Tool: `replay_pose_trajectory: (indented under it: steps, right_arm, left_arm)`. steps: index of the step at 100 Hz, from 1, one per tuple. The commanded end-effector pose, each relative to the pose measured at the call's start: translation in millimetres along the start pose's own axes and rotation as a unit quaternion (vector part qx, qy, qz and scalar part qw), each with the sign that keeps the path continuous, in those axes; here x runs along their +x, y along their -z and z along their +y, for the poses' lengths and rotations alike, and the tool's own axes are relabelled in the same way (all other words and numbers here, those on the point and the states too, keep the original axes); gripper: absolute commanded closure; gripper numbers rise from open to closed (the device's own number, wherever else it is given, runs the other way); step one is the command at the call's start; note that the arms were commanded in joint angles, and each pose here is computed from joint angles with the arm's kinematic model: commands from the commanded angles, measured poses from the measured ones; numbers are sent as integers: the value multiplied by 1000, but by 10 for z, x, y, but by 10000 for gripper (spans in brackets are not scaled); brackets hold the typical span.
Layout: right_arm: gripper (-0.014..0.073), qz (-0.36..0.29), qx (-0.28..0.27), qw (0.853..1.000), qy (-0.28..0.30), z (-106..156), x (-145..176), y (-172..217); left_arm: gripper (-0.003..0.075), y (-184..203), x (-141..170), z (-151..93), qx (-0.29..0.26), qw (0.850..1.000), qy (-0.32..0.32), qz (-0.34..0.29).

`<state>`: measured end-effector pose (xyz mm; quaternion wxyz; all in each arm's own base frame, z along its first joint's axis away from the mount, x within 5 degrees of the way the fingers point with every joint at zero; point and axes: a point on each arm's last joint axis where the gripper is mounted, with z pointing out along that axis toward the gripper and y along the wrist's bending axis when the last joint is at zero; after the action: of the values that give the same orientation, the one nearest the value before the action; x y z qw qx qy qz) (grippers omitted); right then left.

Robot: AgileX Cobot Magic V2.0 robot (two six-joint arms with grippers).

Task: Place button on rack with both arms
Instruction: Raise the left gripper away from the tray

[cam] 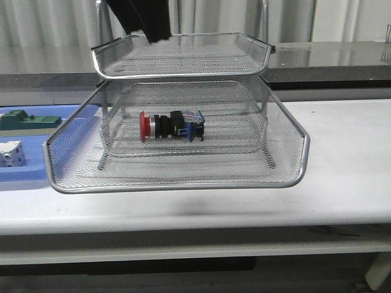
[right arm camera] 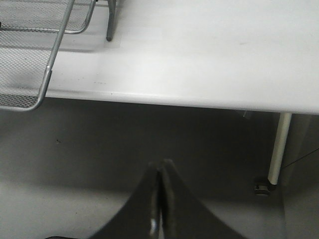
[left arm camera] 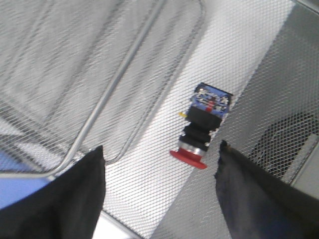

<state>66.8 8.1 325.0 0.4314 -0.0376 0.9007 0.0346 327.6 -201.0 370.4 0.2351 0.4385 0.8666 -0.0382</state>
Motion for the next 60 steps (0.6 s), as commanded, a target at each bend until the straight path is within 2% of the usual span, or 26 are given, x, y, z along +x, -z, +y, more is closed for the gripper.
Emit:
replay_pose_trajectory:
  steps: [1,35,60]
  right_arm:
    - [662,-41,1,999,3,-1,-121,60]
    - [662,-41,1,999,3,-1,-121,60]
    - [662,-41,1,999,3,-1,-121,60]
  left_arm:
    - [260,526,91,102,-27,998,38,-49]
    - [267,1200,495,523,-107,979,136,-111]
    - [302,1405,816,551,-153,960,177,-156]
